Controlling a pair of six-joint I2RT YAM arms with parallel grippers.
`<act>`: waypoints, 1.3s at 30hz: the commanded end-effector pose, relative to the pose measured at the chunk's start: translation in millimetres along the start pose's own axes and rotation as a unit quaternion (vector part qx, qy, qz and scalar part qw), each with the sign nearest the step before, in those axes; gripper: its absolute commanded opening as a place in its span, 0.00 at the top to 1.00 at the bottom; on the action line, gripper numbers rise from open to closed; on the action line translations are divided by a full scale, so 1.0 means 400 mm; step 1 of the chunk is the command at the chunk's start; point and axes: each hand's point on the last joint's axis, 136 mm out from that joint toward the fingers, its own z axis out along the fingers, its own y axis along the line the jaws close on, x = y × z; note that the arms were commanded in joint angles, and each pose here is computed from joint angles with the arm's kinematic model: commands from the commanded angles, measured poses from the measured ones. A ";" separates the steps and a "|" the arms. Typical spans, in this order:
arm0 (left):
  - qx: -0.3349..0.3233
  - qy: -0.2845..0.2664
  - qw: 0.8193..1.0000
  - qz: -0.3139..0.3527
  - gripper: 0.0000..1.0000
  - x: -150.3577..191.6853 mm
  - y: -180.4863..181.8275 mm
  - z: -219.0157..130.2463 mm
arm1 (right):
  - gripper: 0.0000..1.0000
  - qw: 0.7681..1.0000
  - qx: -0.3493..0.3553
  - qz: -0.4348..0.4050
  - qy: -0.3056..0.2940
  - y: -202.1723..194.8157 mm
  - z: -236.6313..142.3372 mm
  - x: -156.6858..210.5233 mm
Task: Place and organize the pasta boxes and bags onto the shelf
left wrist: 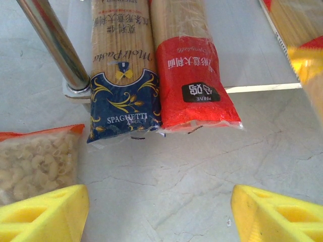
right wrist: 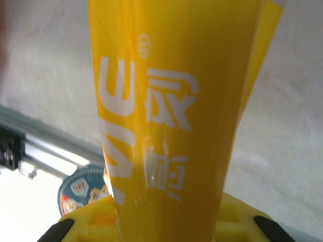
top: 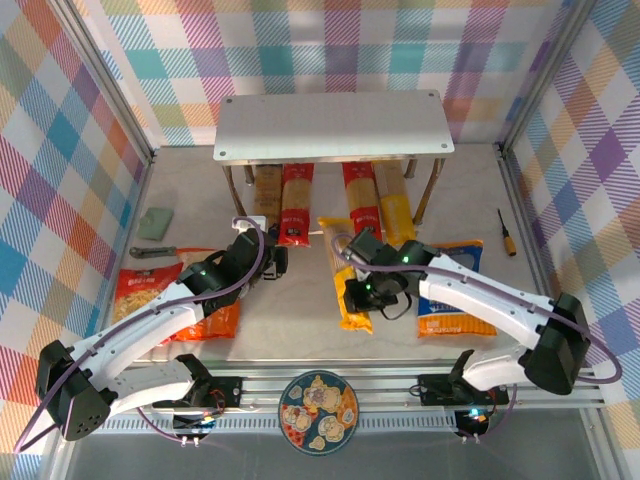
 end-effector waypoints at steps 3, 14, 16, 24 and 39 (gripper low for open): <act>0.003 0.003 1.000 0.008 0.26 -0.008 -0.005 -0.011 | 1.00 0.993 -0.030 -0.026 -0.116 0.038 -0.049 -0.233; 0.000 0.004 1.000 0.007 0.26 -0.002 0.005 -0.020 | 1.00 0.989 -0.006 -0.030 -0.142 0.011 -0.033 -0.453; 0.001 0.004 1.000 0.006 0.26 -0.002 0.006 -0.022 | 1.00 0.989 -0.001 -0.028 -0.143 0.007 -0.024 -0.481; 0.000 0.005 1.000 0.007 0.26 0.001 0.010 -0.026 | 1.00 0.989 0.012 -0.018 -0.145 -0.006 0.025 -0.564; -0.002 0.005 1.000 0.009 0.25 0.002 0.018 -0.035 | 0.99 0.986 0.035 0.008 -0.162 -0.051 0.057 -0.631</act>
